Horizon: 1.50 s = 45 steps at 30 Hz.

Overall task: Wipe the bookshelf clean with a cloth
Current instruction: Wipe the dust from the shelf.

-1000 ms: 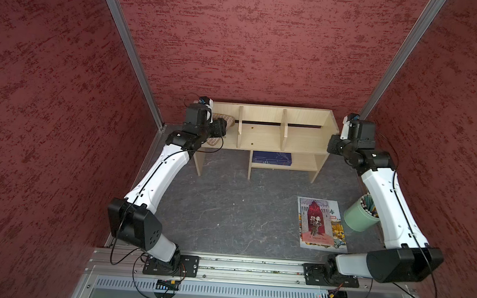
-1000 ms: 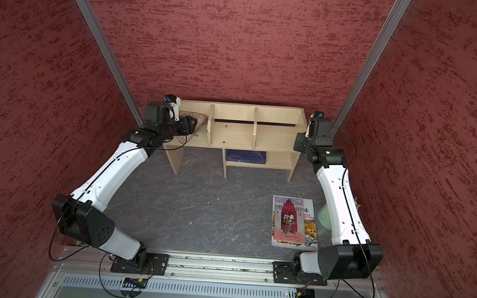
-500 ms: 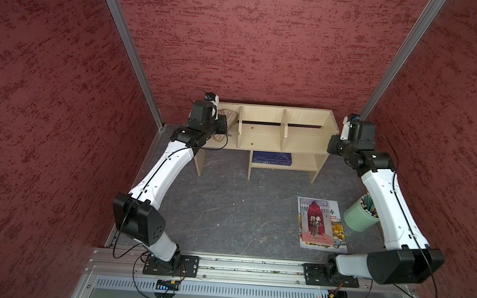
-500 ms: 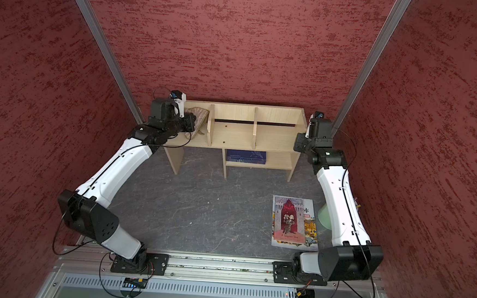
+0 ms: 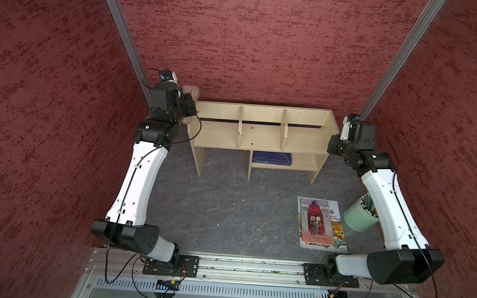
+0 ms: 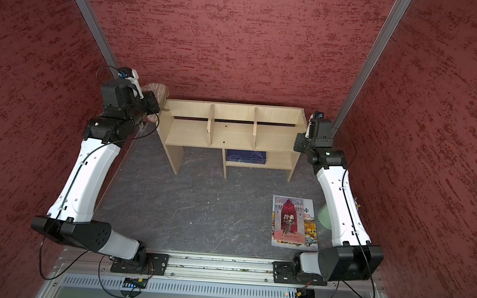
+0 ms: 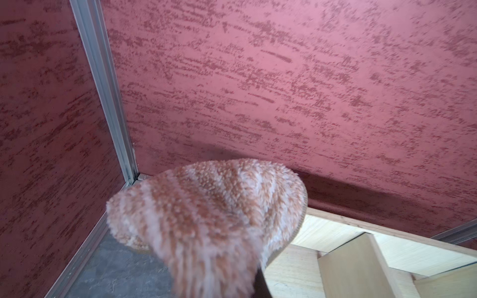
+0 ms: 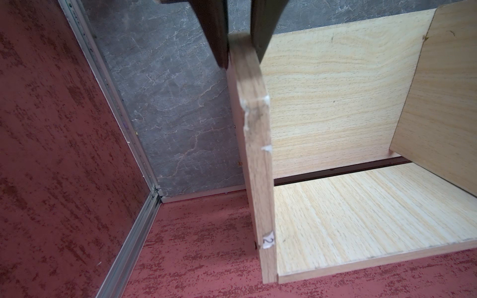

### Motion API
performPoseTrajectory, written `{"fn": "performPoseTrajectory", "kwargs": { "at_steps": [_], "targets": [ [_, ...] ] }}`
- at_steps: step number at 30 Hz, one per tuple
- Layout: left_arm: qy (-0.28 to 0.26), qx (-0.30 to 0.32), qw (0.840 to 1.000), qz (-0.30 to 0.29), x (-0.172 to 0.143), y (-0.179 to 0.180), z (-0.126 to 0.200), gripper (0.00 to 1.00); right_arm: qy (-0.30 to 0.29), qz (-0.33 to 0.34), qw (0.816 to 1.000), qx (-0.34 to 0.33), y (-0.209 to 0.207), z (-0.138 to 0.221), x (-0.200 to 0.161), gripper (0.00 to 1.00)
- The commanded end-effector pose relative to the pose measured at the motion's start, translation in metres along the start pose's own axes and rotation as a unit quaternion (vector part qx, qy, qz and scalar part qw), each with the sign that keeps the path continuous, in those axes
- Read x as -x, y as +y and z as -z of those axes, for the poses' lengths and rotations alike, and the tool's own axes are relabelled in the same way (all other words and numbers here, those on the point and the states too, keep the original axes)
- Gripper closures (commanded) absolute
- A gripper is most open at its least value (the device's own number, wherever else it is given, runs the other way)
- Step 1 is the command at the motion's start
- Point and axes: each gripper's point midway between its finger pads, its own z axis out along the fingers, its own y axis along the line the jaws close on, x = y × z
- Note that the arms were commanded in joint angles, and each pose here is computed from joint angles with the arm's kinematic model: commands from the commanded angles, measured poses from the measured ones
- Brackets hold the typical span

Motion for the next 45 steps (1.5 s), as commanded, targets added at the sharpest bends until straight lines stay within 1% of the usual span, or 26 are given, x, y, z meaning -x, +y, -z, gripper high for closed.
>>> {"fn": "performPoseTrajectory", "kwargs": {
  "at_steps": [1, 4, 9, 14, 17, 20, 24, 27, 30, 32, 35, 37, 41, 43, 45],
  "targets": [
    [0.052, -0.023, 0.998, 0.009, -0.034, -0.007, -0.012, 1.00, 0.013, -0.020, 0.999, 0.047, 0.018, -0.002, -0.006, 1.00],
    [0.066, -0.055, 0.996, 0.014, -0.046, -0.020, -0.027, 1.00, 0.013, -0.019, 0.999, 0.047, 0.017, -0.002, -0.007, 1.00],
    [0.067, -0.092, 0.993, 0.005, -0.044, -0.047, -0.044, 1.00, 0.014, -0.013, 0.999, 0.043, 0.016, 0.001, -0.007, 1.00],
    [0.052, -0.144, 0.988, -0.030, -0.039, -0.091, -0.043, 1.00, 0.015, -0.009, 0.999, 0.039, 0.014, 0.001, -0.007, 1.00],
    [0.058, -0.188, 0.979, -0.049, -0.046, -0.124, -0.044, 1.00, 0.013, -0.009, 0.999, 0.042, 0.015, 0.001, -0.005, 1.00],
    [0.067, -0.215, 0.972, -0.069, -0.055, -0.150, -0.043, 1.00, 0.014, -0.010, 0.999, 0.042, 0.014, 0.001, -0.004, 1.00],
    [0.066, -0.244, 0.962, -0.103, -0.065, -0.179, -0.029, 1.00, 0.014, -0.010, 0.999, 0.042, 0.013, 0.001, -0.003, 1.00],
    [0.077, -0.250, 0.956, -0.135, -0.077, -0.188, -0.017, 1.00, 0.015, -0.011, 0.999, 0.041, 0.013, 0.000, -0.004, 1.00],
    [0.086, -0.242, 0.951, -0.169, -0.090, -0.187, -0.003, 1.00, 0.015, -0.011, 0.999, 0.042, 0.012, -0.001, -0.005, 1.00],
    [0.093, -0.237, 0.950, -0.182, -0.101, -0.183, 0.007, 1.00, 0.015, -0.012, 0.999, 0.041, 0.012, -0.001, -0.005, 1.00],
    [0.092, -0.243, 0.945, -0.196, -0.108, -0.179, 0.028, 1.00, 0.015, -0.011, 0.999, 0.040, 0.011, -0.002, -0.005, 1.00],
    [0.096, -0.247, 0.942, -0.207, -0.113, -0.177, 0.036, 1.00, 0.015, -0.010, 0.999, 0.039, 0.010, -0.002, -0.005, 1.00],
    [0.097, -0.244, 0.939, -0.221, -0.113, -0.177, 0.031, 1.00, 0.014, -0.013, 0.999, 0.039, 0.010, -0.001, -0.004, 1.00],
    [0.091, -0.240, 0.941, -0.223, -0.106, -0.180, 0.024, 1.00, 0.014, -0.014, 0.999, 0.041, 0.010, -0.001, -0.004, 1.00],
    [0.081, -0.225, 0.946, -0.218, -0.093, -0.180, 0.012, 1.00, 0.013, -0.016, 0.999, 0.041, 0.010, 0.000, -0.003, 1.00]
  ]
}}
